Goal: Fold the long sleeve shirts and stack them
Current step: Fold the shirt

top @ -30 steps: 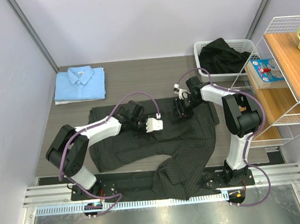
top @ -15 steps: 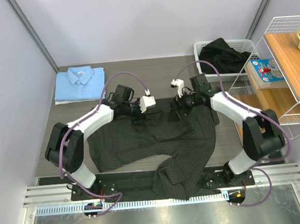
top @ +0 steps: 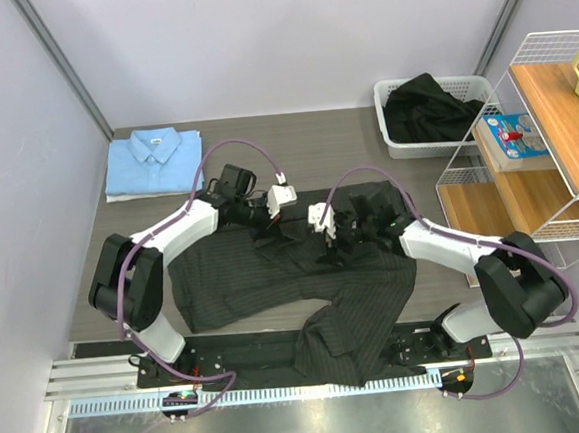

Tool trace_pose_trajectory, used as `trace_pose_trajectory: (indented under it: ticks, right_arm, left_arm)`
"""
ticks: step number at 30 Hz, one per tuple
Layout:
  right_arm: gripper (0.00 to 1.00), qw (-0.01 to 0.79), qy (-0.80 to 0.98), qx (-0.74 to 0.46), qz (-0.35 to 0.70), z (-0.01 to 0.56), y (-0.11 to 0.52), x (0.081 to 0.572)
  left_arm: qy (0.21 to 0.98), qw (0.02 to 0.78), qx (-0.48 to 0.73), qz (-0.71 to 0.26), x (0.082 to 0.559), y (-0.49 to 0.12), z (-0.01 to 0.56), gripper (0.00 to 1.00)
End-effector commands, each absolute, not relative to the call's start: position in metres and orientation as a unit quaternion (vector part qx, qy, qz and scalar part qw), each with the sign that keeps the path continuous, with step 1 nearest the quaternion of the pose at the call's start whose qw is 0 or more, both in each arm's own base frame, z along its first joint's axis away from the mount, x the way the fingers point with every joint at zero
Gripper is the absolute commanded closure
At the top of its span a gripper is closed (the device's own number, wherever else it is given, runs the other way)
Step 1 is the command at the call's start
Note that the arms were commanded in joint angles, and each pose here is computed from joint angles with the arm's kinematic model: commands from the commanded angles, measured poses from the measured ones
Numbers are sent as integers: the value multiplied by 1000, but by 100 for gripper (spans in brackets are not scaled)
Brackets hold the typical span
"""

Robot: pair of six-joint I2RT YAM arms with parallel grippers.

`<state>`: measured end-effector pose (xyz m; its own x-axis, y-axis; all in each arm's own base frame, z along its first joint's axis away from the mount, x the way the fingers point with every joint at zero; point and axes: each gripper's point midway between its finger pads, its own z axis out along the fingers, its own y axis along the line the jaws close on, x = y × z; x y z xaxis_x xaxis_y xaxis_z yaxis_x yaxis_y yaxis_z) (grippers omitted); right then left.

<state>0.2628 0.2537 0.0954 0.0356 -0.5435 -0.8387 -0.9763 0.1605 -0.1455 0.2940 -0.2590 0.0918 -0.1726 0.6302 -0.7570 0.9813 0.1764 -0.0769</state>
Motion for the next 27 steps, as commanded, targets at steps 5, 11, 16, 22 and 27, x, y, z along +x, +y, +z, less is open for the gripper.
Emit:
trace_pose_trajectory:
  ticks: [5, 11, 16, 22, 27]
  right_arm:
    - [25, 531, 575, -581, 226, 117, 296, 299]
    - [34, 530, 558, -593, 238, 112, 321, 298]
    - [36, 526, 556, -595, 244, 105, 332, 301]
    - [96, 558, 556, -568, 238, 119, 349, 318]
    - [99, 573, 561, -550, 233, 144, 348, 327]
  left_arm:
    - [708, 313, 550, -313, 308, -254, 101, 100]
    - [711, 311, 545, -317, 310, -253, 97, 100]
    - [710, 318, 540, -322, 312, -253, 102, 100]
    - [707, 328, 533, -330, 310, -248, 116, 100]
    - [716, 348, 507, -331, 304, -222, 144, 67]
